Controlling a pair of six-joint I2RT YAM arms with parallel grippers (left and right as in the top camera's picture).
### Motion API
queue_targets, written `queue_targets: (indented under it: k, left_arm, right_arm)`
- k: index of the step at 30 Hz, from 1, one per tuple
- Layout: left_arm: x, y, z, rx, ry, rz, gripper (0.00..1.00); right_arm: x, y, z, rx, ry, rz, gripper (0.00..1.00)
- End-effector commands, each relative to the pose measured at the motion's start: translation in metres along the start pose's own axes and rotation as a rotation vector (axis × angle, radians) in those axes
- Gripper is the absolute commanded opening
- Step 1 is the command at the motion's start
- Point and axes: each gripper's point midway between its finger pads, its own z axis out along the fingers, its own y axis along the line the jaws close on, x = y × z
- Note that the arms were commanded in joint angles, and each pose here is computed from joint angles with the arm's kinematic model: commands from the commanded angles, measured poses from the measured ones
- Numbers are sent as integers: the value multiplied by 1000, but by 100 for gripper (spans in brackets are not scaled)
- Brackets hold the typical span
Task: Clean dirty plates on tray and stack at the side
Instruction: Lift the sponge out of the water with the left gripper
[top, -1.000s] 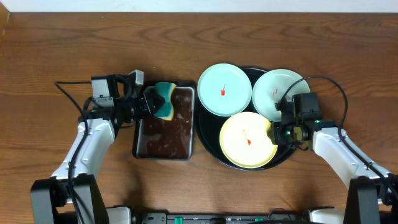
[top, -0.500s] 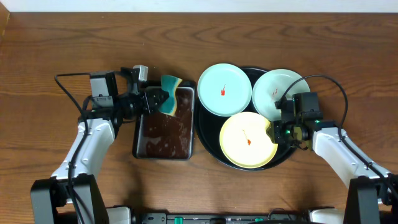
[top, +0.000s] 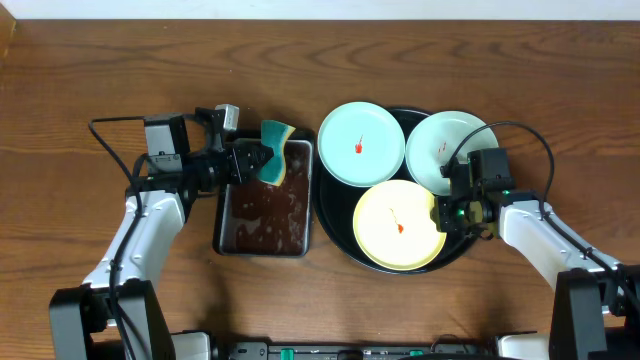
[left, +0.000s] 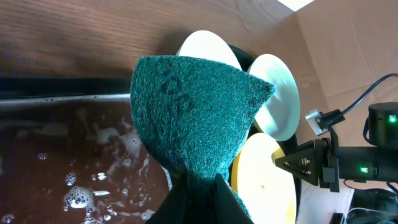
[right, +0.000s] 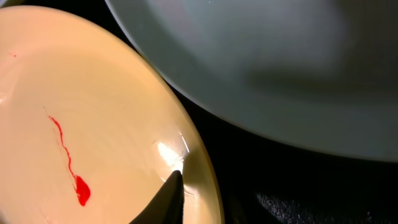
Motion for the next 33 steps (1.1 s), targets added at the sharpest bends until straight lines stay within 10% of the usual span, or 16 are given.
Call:
queue_targets:
  k: [1,33]
  left_arm:
    - [-5,-9,-3,35,-10,34,7]
    - [-3,19,3,-167,-13,-11,7]
  right_arm:
    - [-3,0,2,-11,3,9,18]
    - [-3,1,2,-14,3,17,2]
